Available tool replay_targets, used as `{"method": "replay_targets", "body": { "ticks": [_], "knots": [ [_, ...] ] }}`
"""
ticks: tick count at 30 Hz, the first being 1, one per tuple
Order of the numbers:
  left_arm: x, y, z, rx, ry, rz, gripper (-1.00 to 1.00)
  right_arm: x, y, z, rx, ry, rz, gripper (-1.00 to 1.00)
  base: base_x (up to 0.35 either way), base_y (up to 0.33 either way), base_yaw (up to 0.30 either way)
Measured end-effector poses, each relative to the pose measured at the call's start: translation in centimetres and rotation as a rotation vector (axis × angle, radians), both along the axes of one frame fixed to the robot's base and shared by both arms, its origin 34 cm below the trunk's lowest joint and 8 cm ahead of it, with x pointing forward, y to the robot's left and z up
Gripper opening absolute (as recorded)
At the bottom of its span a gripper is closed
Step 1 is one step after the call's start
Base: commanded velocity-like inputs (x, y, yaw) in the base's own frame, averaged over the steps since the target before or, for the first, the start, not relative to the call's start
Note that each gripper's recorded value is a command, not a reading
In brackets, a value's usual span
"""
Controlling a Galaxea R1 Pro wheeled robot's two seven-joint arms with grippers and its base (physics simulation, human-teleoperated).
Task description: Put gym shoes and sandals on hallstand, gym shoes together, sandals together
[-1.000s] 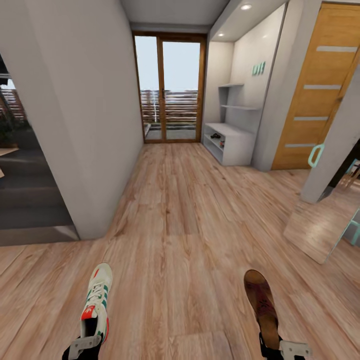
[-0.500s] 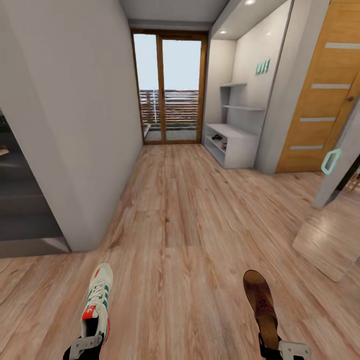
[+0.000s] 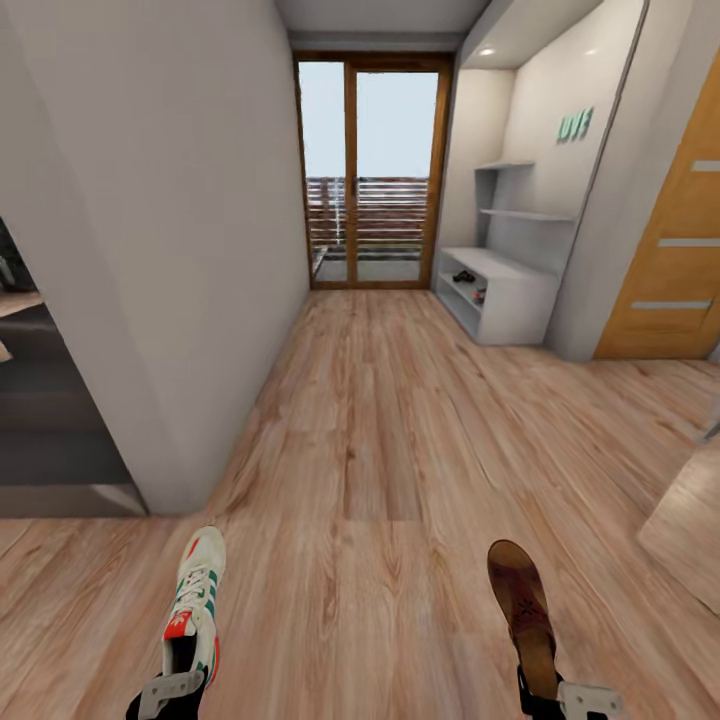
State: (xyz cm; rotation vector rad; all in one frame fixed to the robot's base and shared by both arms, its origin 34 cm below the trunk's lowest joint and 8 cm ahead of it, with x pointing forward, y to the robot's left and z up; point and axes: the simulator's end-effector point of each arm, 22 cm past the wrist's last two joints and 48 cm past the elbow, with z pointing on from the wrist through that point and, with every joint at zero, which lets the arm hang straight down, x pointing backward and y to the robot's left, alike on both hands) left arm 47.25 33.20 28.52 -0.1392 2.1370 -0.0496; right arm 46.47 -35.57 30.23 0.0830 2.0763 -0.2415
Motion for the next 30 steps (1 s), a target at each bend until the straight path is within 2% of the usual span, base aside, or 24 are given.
{"method": "replay_targets", "body": {
  "ticks": [9, 16, 30],
  "knots": [
    [0.0, 0.0, 0.0, 0.000, 0.001, -0.001, -1.00, 0.1, 0.1, 0.2, 0.000, -0.009, 0.005, -1.00, 0.340, -0.073, 0.014],
    [0.0, -0.1, 0.0, 0.000, 0.001, -0.001, -1.00, 0.6, 0.3, 1.9, -0.008, -0.115, 0.012, -1.00, 0.340, -0.073, 0.001],
    [0.0, -0.4, -0.1, -0.006, 0.000, -0.001, -1.00, 0.2, 0.5, 1.7, -0.008, -0.114, 0.027, -1.00, 0.340, -0.020, 0.000]
  ]
}}
